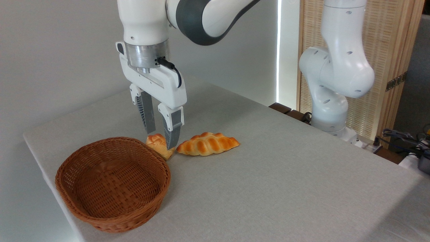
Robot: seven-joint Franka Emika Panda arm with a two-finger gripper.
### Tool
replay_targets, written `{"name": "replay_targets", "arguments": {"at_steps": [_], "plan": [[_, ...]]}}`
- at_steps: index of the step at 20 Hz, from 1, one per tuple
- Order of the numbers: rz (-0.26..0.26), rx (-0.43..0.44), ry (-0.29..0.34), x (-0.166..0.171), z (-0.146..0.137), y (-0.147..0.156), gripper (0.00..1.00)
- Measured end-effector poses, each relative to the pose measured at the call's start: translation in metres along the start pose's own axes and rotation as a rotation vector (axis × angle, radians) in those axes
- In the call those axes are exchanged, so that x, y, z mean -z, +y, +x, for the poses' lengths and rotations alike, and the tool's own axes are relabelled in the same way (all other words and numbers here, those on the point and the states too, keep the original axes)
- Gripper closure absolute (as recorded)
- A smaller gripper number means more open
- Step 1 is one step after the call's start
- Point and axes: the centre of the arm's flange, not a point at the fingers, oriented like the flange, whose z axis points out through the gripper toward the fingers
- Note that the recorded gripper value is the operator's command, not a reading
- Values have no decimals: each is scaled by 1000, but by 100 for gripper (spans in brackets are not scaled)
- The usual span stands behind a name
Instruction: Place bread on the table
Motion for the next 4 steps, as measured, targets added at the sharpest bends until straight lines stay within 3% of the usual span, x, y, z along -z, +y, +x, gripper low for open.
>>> {"name": "replay_targets", "arguments": {"at_steps": [4], "plan": [[21, -12, 16, 13, -7, -17, 0]]}}
